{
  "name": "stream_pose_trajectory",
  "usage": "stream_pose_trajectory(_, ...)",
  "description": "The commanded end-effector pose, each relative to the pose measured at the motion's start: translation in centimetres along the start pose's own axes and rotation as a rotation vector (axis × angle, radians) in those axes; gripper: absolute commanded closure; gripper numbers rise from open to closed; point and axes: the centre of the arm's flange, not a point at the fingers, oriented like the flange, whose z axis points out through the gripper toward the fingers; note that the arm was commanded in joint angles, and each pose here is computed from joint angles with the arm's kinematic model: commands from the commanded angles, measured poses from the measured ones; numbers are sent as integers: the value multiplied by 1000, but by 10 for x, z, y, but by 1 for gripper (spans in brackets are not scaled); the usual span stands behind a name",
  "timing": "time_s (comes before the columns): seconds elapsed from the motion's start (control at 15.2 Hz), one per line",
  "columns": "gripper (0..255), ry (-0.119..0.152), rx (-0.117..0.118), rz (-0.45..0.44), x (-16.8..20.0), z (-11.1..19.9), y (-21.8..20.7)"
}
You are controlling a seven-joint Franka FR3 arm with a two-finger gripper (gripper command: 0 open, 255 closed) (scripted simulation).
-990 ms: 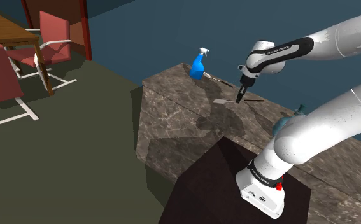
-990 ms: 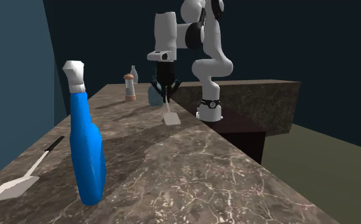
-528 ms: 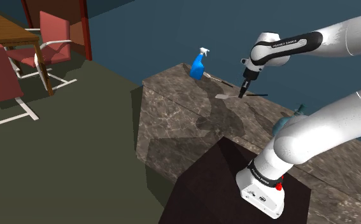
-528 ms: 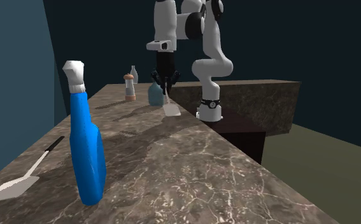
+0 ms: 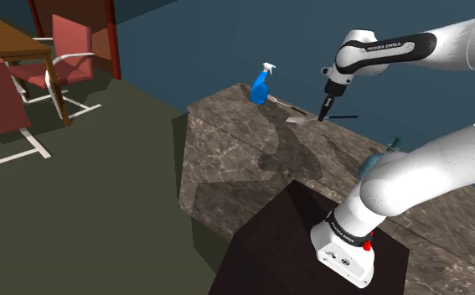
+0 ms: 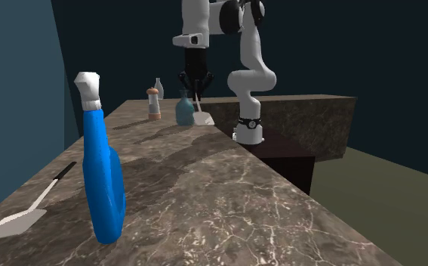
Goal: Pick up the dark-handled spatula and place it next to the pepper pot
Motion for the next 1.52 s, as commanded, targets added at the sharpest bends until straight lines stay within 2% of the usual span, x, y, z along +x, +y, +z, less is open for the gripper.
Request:
stream_pose_trajectory(0.0,255,0,0,0,-1,-11,0)
stream_pose_trajectory(1.19,255,0,0,0,-8,-104,0)
stream_pose_trajectory(1.45,255,0,0,0,-58,-101,16)
